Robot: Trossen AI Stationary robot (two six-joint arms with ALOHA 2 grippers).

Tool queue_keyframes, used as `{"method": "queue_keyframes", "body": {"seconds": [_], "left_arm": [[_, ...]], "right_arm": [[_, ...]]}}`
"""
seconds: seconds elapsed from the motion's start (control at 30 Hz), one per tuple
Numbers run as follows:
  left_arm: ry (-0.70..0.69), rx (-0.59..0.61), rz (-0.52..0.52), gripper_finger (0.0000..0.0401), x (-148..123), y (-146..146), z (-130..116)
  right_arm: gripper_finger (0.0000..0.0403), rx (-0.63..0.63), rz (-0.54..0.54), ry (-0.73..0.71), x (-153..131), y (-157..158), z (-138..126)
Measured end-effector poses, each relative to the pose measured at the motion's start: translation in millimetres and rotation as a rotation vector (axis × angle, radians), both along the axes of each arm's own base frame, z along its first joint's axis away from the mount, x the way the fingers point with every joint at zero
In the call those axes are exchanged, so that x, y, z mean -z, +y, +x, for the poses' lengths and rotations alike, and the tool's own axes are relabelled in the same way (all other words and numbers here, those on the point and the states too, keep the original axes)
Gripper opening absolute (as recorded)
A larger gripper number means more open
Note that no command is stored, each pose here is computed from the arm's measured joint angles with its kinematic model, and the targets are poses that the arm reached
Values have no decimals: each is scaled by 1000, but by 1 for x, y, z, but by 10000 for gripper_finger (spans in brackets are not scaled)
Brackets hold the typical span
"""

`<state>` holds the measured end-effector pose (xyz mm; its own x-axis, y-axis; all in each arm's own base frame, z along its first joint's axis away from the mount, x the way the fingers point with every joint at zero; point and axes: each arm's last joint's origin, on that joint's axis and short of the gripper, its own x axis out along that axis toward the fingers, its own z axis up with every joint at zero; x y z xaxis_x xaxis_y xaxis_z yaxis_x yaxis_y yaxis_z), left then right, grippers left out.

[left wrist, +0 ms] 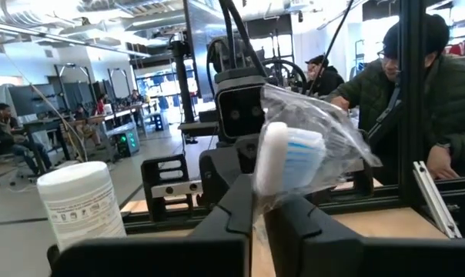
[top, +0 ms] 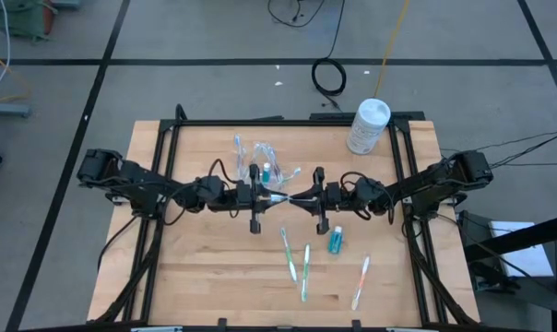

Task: Pick & Place toothbrushing station
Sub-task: Put the blue toothbrush into the transparent organizer

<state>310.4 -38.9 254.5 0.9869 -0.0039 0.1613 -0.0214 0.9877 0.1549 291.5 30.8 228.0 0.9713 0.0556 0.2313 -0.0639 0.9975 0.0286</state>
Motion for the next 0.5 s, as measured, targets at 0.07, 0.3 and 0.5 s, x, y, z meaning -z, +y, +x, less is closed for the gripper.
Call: {"method": "queue_keyframes", "body": {"seconds": [0.07,0.3,0.5], "left_arm": [[8,0,1,11,1,0,0],[90,-25,-20,18,5,0,-2],[164,-114,-100,17,-10,5,-20]], "right_arm": [[47,-1,-1,0,0,0,0],[95,4,-3,11,1,0,0],[118,23,-68,16,2,0,0]]}}
